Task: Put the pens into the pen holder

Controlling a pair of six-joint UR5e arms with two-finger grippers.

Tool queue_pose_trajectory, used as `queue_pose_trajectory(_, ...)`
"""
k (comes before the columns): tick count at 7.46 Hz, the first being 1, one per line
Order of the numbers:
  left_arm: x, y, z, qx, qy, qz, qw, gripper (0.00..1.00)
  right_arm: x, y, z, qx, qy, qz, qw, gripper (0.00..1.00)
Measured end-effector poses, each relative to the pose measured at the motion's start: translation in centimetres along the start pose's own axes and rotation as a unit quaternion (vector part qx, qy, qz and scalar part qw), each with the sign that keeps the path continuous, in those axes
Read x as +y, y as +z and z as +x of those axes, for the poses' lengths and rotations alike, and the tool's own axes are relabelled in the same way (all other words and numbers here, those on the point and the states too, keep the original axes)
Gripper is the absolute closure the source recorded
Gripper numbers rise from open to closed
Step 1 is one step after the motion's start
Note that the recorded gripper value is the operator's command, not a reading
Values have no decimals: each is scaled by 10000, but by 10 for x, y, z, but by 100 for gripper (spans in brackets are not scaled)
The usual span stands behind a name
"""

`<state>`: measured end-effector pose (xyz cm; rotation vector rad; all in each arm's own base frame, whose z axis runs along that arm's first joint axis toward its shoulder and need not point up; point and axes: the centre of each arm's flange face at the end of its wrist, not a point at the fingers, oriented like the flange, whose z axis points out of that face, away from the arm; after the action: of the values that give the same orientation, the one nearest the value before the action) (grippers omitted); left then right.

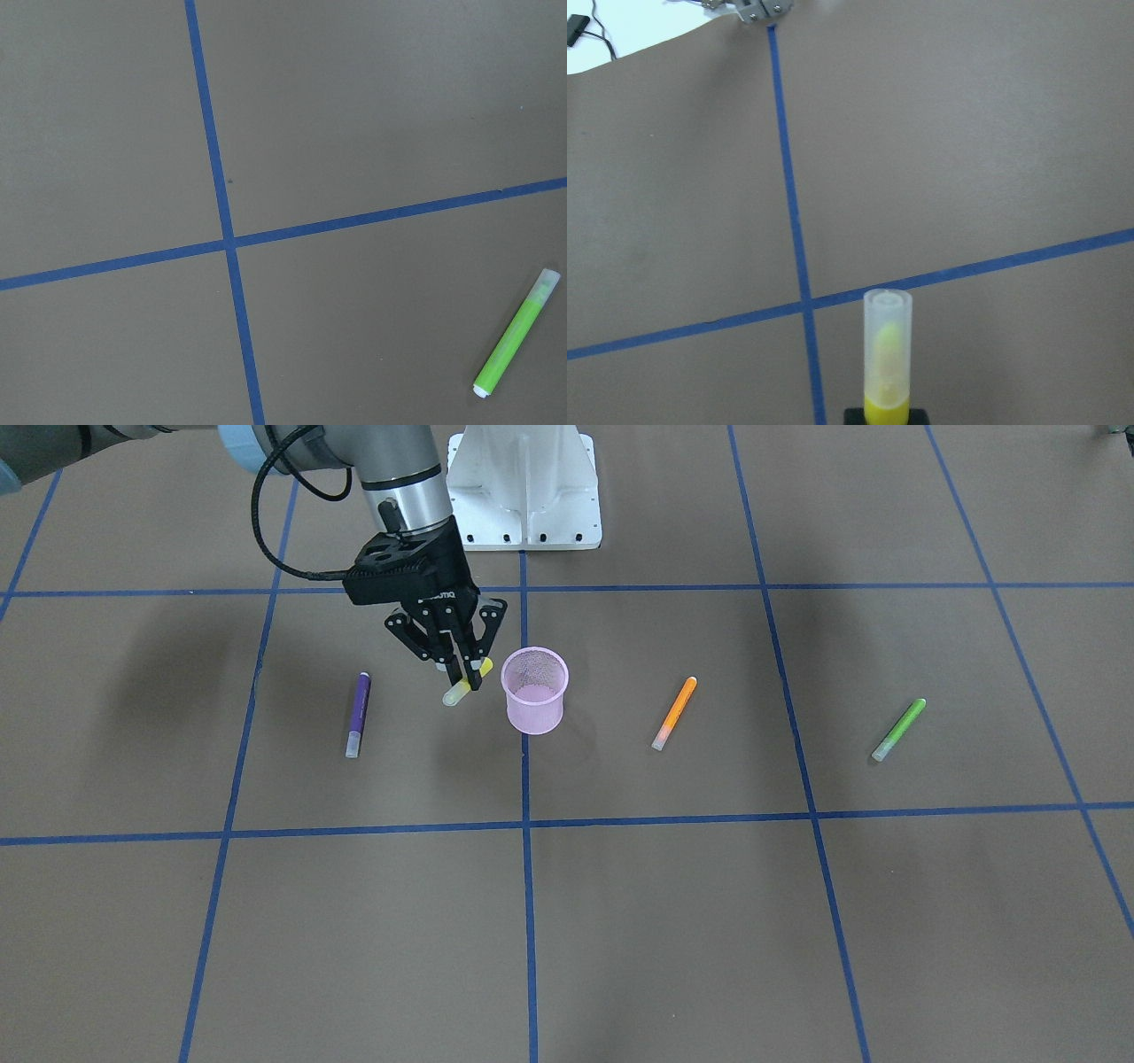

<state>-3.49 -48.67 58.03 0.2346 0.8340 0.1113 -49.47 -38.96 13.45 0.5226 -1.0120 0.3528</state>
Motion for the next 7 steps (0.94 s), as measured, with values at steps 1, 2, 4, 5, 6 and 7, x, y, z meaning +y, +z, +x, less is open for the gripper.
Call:
queue_pose_trajectory(1,-1,0,0,-4,2,-1,10000,1,13,3,-14,-61,-127,173,9998,100)
queue_pose_trajectory(2,-1,0,0,-6,3,-2,10000,1,19,9,-25,-65,-198,271,9994,100)
queue_pose_trajectory(4,-1,1,0,-7,4,-3,10000,1,26,23,-31,2,-257,343,9991,100)
queue_pose_trajectory(5,-1,1,0,-7,6,-3,10000,1,29,33,-29,9,-264,378,9989,100)
queue_pose_trajectory(6,-1,1,0,-7,3,-5,10000,1,35,43,-26,10,-273,377,9989,100)
queue_pose_trajectory(7,-2,2,1,-4,11,-12,10000,1,42,48,-25,3,-290,348,9990,100)
